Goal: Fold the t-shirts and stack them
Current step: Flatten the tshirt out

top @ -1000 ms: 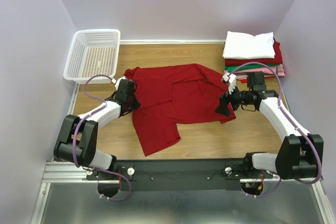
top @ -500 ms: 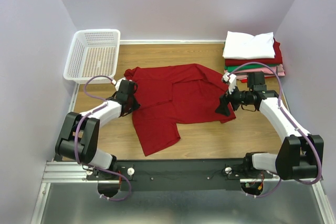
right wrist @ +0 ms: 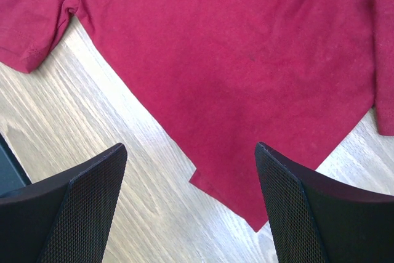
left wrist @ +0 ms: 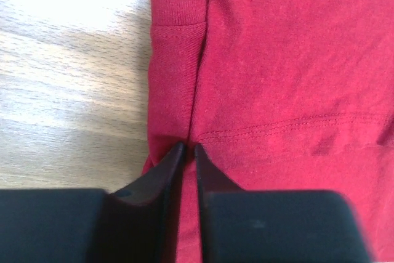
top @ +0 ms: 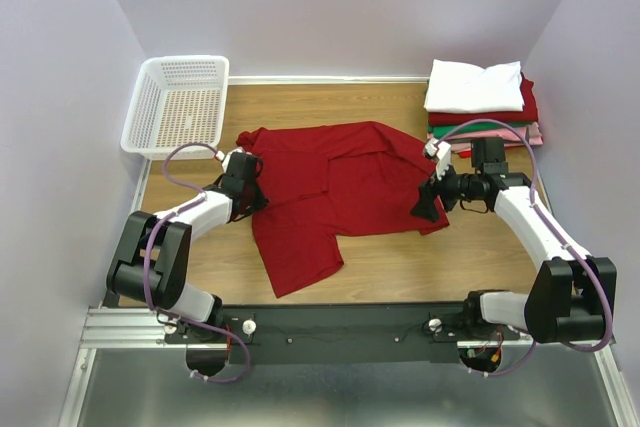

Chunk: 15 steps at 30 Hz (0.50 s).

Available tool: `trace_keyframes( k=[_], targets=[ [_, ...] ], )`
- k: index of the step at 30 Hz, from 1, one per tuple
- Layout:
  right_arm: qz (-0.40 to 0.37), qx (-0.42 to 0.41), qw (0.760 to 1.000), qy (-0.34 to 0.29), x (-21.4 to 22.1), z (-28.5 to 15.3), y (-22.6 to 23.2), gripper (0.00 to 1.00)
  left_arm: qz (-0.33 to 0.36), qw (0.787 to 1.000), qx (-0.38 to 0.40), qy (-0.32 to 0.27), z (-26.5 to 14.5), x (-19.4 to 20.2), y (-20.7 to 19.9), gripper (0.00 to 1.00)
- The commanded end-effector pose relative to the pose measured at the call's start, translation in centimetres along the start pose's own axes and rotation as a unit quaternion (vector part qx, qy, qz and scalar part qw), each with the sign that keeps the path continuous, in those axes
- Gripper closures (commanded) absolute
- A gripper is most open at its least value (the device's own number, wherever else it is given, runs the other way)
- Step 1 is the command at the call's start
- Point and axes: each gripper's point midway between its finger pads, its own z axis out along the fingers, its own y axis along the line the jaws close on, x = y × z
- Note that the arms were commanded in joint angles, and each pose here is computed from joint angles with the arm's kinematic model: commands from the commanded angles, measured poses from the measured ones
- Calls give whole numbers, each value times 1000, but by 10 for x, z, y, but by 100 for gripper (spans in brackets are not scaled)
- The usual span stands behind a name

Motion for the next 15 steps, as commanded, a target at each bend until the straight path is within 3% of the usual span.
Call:
trace_keyframes(
  k=[1,6,15],
  targets=[
    [-2,-6,1000,-15,-3,-1,3,9,11,1000,9,7,1,3,-4,84],
    [0,-7,1000,-14,-2,-1,3,9,11,1000,13,-3,-3,-3,-6,100],
    [0,-3,1000,-10,-1,-1,1,9,9,998,48,-38,-30,-26,-23,100]
  ],
)
